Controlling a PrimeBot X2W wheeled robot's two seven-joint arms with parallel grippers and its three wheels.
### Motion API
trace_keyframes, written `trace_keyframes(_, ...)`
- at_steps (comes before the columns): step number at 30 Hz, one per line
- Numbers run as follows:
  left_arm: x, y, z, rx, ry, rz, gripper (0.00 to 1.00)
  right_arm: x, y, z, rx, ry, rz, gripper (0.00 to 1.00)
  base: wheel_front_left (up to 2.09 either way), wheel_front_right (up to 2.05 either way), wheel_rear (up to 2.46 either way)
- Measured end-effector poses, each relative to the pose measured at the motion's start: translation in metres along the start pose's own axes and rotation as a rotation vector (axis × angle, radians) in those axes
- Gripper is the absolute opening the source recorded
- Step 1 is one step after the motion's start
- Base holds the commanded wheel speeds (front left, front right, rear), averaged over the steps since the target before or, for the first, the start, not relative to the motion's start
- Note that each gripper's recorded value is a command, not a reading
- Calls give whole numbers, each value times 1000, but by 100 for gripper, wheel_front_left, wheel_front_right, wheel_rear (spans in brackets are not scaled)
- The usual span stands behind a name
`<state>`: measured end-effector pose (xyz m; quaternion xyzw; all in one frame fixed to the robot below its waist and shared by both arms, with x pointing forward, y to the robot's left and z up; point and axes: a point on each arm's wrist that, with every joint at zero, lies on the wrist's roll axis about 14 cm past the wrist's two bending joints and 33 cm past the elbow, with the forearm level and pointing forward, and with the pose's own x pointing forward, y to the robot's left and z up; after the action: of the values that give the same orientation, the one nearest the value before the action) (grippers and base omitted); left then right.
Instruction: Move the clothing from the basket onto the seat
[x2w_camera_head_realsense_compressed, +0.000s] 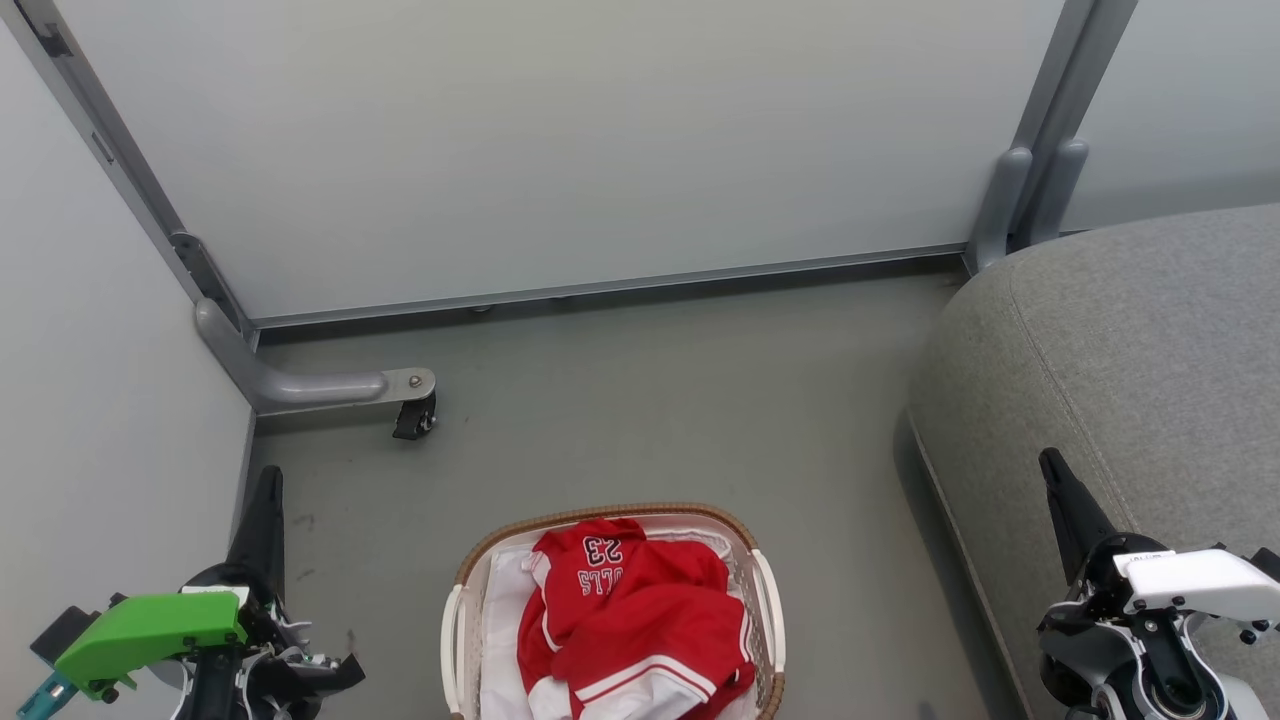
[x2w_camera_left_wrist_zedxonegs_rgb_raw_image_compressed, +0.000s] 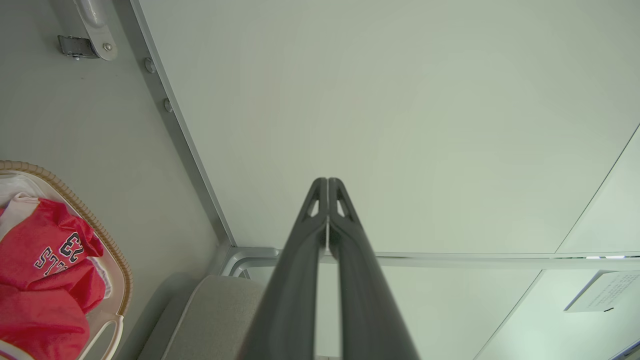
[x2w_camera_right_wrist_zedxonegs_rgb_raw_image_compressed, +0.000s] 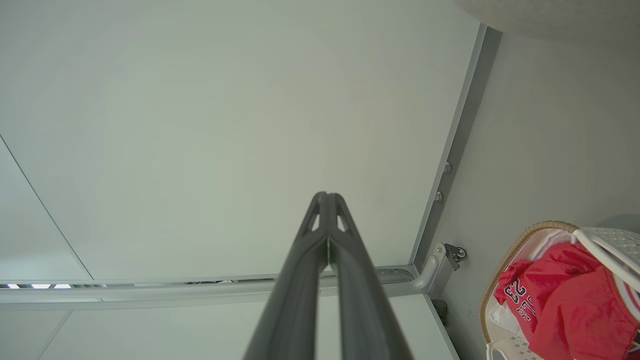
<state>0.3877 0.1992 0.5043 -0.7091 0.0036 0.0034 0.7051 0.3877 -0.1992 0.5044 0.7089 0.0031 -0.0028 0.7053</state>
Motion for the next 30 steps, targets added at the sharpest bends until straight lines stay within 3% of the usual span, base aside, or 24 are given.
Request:
trace_keyframes(8, 0, 0, 0, 0, 0, 0, 0, 0, 0, 0, 0, 0, 0, 0, 0, 0, 0)
trace_keyframes(9, 0, 0, 0, 0, 0, 1, 100, 0, 0, 0, 0, 0, -1, 100, 0, 0, 0)
trace_keyframes(16, -14, 31, -5, -11, 2, 94, 100, -13, -30, -5, 21, -4, -88, 100, 0, 0, 0)
trace_keyframes(30, -15, 29, -18, 71, 12, 89, 100, -18, -33, 1, -85, -45, -103, 100, 0, 0, 0)
